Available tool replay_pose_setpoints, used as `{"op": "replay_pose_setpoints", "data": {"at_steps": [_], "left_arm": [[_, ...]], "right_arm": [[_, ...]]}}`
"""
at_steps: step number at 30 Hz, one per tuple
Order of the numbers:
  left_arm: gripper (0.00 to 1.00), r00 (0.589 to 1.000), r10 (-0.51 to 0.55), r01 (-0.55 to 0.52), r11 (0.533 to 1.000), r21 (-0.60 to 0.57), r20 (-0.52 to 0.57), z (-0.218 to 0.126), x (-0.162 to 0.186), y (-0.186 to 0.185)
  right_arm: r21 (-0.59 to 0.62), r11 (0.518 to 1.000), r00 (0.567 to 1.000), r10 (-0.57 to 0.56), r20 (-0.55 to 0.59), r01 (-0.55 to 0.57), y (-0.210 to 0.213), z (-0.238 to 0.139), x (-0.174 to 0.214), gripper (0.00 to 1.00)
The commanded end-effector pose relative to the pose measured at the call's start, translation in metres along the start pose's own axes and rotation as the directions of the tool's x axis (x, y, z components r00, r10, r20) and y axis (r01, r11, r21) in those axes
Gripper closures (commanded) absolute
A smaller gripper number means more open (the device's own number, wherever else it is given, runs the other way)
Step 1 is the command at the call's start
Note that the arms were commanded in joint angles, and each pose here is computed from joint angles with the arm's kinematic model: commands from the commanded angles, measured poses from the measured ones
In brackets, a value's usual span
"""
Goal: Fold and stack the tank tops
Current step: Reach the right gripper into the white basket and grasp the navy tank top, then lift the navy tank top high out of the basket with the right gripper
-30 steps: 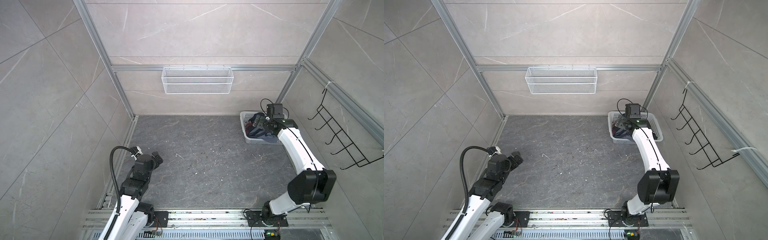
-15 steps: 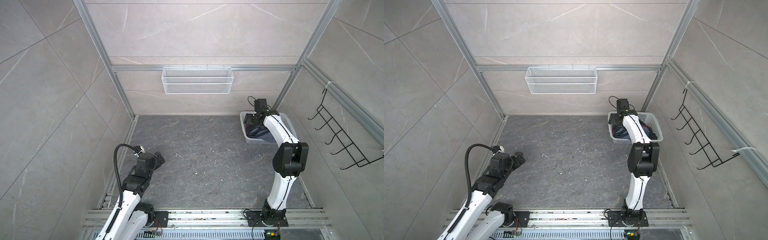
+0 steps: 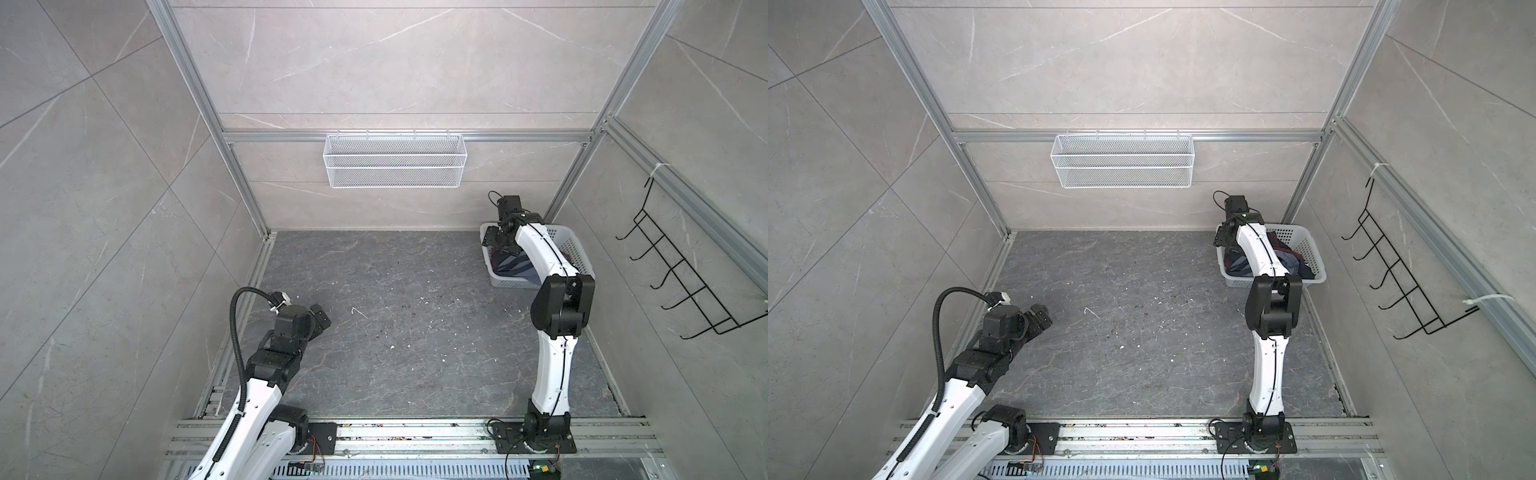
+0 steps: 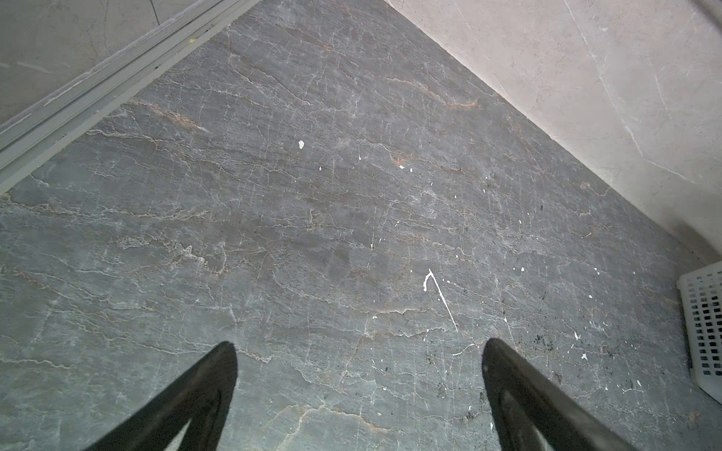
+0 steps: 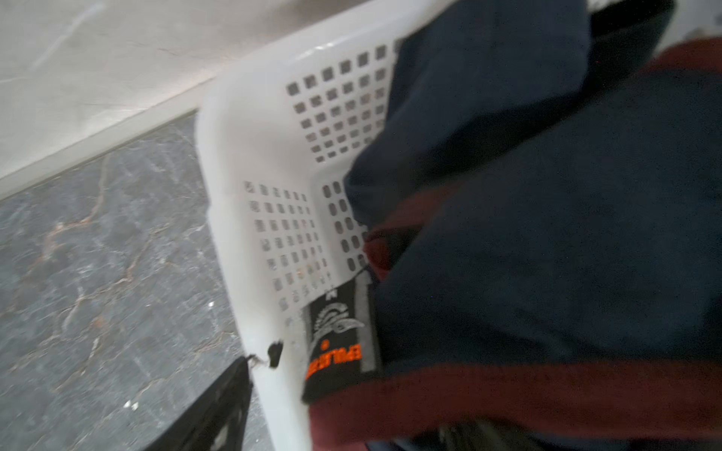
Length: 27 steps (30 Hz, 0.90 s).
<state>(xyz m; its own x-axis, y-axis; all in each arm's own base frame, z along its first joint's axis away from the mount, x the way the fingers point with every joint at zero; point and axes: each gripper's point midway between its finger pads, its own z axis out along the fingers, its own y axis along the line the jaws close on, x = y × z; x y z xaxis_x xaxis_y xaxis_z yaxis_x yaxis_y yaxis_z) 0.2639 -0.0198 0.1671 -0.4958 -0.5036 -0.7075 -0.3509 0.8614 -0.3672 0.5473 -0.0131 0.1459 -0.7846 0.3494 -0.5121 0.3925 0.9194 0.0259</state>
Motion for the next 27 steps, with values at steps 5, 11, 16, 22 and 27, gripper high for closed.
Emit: {"op": "replay_pose_setpoints", "data": {"at_steps": [5, 11, 16, 22, 27], "left_arm": [[0.00, 1.000, -0.008, 0.008, 1.000, -0.002, 0.027, -0.005, -0.011, -0.003], [0.00, 1.000, -0.006, 0.006, 1.000, -0.006, 0.025, -0.004, -0.010, -0.002], [0.00, 1.000, -0.007, 0.007, 1.000, -0.008, 0.018, -0.003, -0.009, -0.002], [0.00, 1.000, -0.012, 0.012, 1.000, -0.006, 0.018, -0.004, -0.009, -0.002], [0.00, 1.000, -0.020, 0.020, 1.000, 0.007, 0.013, -0.006, -0.008, -0.004]], "right_arm": [[0.094, 0.995, 0.999, 0.042, -0.013, -0.040, -0.014, 0.009, 0.001, 0.37], [0.062, 0.998, 0.999, 0.024, 0.034, -0.026, -0.008, -0.014, -0.012, 0.74], [0.038, 0.999, 0.983, 0.017, 0.183, -0.024, -0.009, -0.073, -0.044, 0.92], [-0.009, 0.999, 0.918, 0.043, 0.394, -0.043, -0.019, -0.160, -0.084, 0.97], [-0.062, 0.997, 0.842, 0.080, 0.533, -0.056, -0.026, -0.226, -0.109, 0.99]]}}
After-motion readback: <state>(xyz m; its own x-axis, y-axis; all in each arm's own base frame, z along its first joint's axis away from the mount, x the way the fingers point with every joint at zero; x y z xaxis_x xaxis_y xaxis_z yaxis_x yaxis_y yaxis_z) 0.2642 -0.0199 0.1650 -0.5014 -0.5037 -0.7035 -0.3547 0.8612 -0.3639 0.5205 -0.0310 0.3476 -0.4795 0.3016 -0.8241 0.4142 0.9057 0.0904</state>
